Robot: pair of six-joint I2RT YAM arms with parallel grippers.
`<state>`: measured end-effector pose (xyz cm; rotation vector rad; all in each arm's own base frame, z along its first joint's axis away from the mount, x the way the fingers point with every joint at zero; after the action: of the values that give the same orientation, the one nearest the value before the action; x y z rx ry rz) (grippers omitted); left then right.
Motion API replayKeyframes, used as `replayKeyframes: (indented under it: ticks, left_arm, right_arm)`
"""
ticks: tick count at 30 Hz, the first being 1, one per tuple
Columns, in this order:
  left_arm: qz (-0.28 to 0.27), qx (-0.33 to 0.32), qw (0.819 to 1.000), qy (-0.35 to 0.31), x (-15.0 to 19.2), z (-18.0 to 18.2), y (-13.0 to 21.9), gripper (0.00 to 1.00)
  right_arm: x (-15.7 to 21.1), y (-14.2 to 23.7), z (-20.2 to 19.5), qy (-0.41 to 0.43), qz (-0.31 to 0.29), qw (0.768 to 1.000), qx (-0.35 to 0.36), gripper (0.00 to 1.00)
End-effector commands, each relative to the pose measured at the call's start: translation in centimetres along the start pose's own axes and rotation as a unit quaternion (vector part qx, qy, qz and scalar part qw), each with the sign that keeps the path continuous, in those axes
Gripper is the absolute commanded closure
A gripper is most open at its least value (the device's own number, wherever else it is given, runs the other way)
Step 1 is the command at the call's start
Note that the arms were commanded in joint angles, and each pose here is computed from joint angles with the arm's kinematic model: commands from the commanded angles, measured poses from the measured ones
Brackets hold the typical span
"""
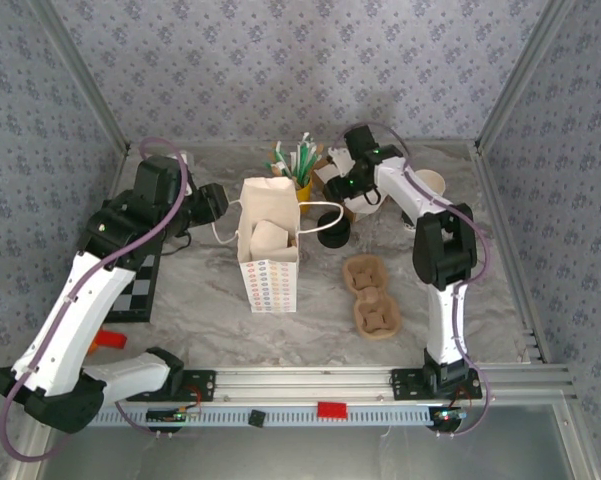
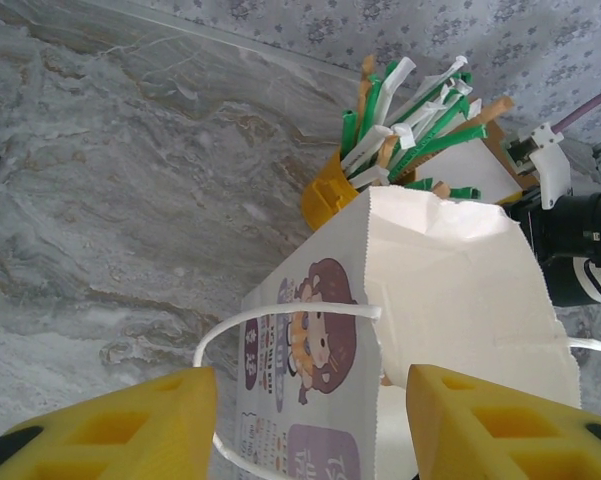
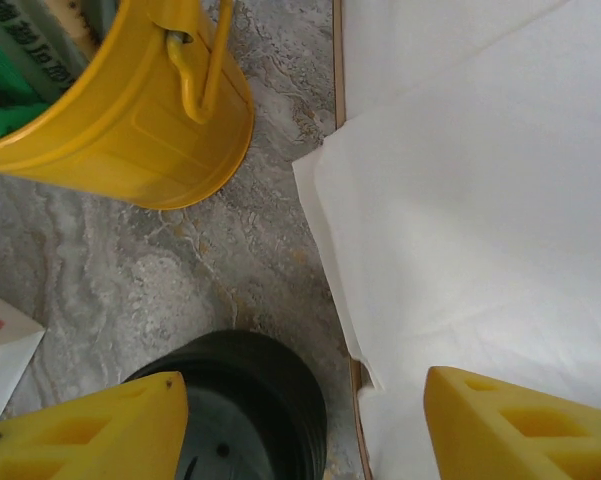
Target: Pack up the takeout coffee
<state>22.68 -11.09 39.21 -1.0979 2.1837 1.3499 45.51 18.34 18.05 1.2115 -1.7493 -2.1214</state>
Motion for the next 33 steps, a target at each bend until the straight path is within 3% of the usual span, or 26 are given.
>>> replayKeyframes:
  ticks: [1, 8, 22, 26, 33]
  left_arm:
    - [0.001, -0.016, 1.000, -0.007, 0.2, 0.8, 0.0, 0.46]
    - [0.001, -0.022, 1.000, -0.003, 0.0, 1.2, -0.1, 0.45]
    - [0.008, -0.022, 1.000, 0.000, -0.1, 1.1, -0.8, 0.45]
    - [0.014, -0.021, 1.000, -0.001, 0.0, 1.0, -1.0, 0.45]
    - [0.015, -0.021, 1.000, -0.002, 0.0, 1.1, -0.7, 0.45]
  right_arm:
    - [-0.9, -0.9, -0.6, 0.020, -0.004, 1.000, 0.005, 0.38]
    - [-1.3, -2.8, -0.8, 0.026, 0.010, 1.000, 0.009, 0.44]
    - [-2.1, -3.4, -1.3, 0.024, -0.003, 0.999, 0.025, 0.72]
    - [-2.3, -3.8, -1.2, 0.023, -0.003, 1.000, 0.015, 0.67]
    - [-2.1, -4.7, -1.2, 0.010, -0.006, 1.000, -0.010, 0.70]
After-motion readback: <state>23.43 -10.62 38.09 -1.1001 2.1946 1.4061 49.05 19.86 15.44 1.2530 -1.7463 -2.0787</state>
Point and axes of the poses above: each hand's point on the last joint's axis, 136 mm out from that joint toward the fingers, its own y axis back along the fingers, its own z axis along the line the jaws close on, x = y × z, the point moved 7 cm from there along y, back along the fingers, and after that the axes turned 9 degrees about y, right-handed, at the moved point
